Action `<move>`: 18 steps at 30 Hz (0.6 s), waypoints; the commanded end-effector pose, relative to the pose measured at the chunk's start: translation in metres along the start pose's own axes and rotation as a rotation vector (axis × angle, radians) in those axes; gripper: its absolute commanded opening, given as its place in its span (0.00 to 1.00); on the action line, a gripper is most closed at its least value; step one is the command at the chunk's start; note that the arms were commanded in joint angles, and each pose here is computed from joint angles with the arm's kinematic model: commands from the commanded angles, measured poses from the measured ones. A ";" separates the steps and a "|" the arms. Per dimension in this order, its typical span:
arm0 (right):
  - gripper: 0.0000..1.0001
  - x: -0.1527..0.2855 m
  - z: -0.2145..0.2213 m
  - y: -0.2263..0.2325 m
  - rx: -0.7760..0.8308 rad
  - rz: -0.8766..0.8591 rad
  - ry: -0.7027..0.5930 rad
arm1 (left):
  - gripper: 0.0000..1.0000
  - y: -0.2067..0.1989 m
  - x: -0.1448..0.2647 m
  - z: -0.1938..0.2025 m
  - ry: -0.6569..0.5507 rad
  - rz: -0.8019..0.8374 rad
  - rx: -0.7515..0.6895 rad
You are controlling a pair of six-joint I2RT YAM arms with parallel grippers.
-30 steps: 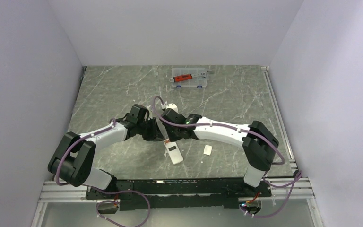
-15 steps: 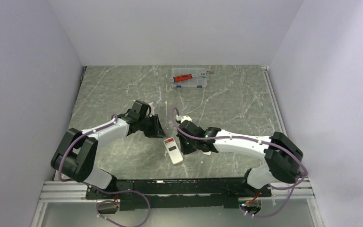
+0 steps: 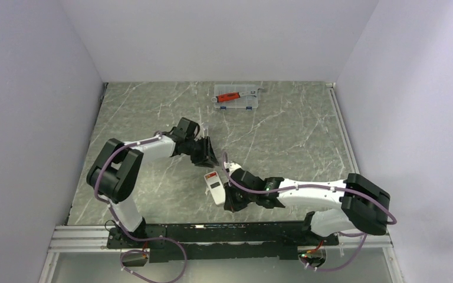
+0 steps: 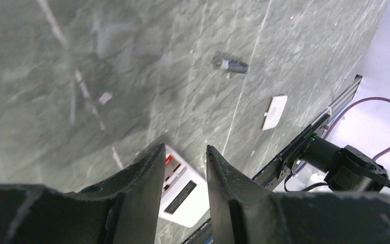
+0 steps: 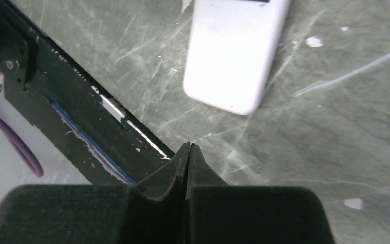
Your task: Load the batteries into the remote control
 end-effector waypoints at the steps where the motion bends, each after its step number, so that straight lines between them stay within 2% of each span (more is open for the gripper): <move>1: 0.00 -0.005 -0.003 0.024 -0.010 -0.125 -0.050 | 0.41 -0.022 -0.012 -0.011 0.021 0.065 -0.070; 9: 0.00 -0.025 -0.004 0.040 0.000 -0.133 -0.035 | 0.41 -0.032 -0.032 -0.013 0.057 0.044 -0.099; 18: 0.00 -0.048 -0.012 0.042 0.000 -0.051 -0.024 | 0.27 -0.016 -0.036 0.000 0.081 -0.033 -0.088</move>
Point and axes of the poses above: each gripper's point midway between its finger pads, its own x axis back along the fingers, its own y axis along the line the jaws close on, z = x × y, the point moved 8 cm from there along x, back along the fingers, and after that the axes turned 2 degrees about -x, right-handed, at the moved point
